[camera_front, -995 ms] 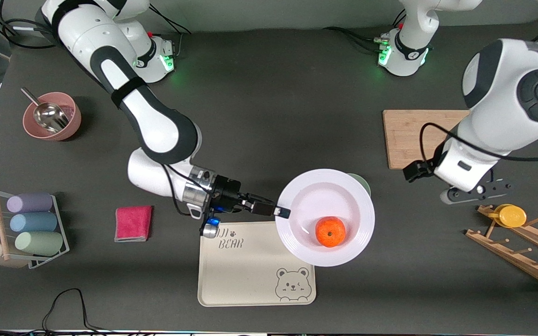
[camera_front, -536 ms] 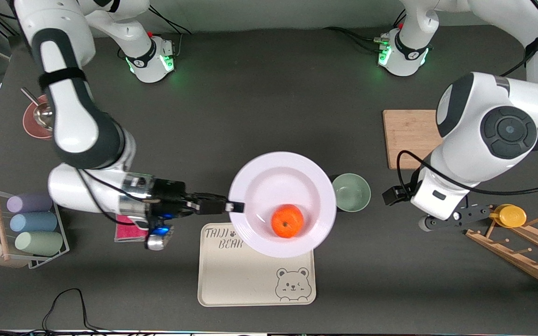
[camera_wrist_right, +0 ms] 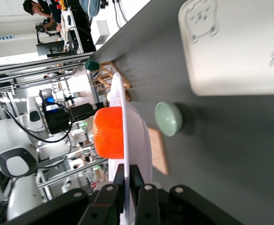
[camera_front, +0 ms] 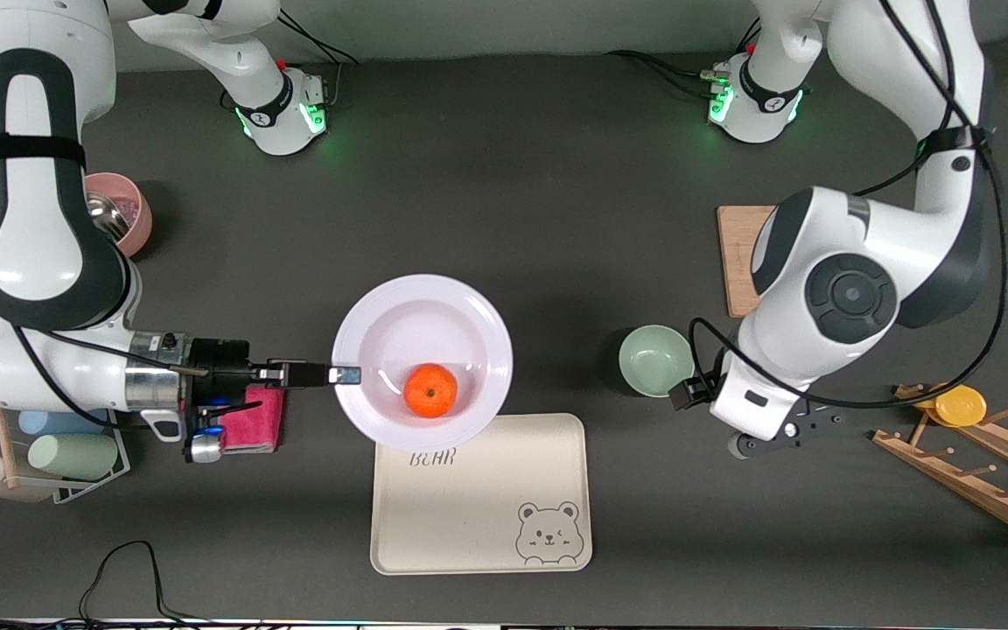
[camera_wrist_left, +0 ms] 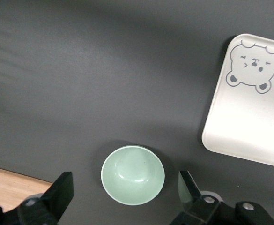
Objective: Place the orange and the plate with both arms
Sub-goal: 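Lift the plate with the orange using the right gripper, then lower the plate onto the bear tray with the right gripper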
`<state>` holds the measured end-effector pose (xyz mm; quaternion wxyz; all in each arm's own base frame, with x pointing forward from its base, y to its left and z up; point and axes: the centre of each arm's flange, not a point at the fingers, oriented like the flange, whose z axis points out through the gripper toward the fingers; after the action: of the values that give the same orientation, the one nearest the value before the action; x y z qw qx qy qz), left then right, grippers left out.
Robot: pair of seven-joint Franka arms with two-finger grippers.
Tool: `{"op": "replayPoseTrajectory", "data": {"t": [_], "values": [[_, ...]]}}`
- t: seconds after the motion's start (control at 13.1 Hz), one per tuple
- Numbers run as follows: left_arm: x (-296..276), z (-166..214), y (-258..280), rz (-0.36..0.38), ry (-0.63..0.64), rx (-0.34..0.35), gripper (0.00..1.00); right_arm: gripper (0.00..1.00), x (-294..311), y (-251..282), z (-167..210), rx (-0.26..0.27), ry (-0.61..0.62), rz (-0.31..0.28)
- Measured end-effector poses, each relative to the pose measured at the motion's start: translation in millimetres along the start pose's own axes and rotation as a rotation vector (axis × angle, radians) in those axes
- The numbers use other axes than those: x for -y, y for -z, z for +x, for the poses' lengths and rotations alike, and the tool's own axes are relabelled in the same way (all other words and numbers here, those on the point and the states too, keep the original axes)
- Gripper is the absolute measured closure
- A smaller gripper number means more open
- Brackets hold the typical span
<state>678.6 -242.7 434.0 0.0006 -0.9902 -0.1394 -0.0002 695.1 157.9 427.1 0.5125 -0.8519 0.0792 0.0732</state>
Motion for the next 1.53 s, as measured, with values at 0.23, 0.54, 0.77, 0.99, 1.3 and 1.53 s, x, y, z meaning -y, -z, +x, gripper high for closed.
{"op": "replayPoseTrajectory", "data": {"t": [0.23,0.54,0.77,0.99,1.3,1.53], "values": [[18,17,-23,0.026,-0.024,0.011,0.0,0.93,-43,-13,29,-0.001,0.035,-0.027],[62,47,-65,0.022,-0.049,0.005,0.0,0.93,-79,-23,65,-0.031,0.016,-0.035],[72,49,-82,0.03,-0.081,0.021,0.0,0.93,-106,-40,96,-0.104,0.0,0.017],[74,49,-80,0.029,-0.087,0.02,0.0,0.93,-81,-56,104,-0.135,-0.022,0.064],[75,49,-82,0.03,-0.087,0.023,0.0,0.95,-35,-72,101,-0.185,-0.056,0.097],[77,49,-84,0.033,-0.092,0.027,0.0,0.95,-52,-81,108,-0.226,-0.034,0.075]]}}
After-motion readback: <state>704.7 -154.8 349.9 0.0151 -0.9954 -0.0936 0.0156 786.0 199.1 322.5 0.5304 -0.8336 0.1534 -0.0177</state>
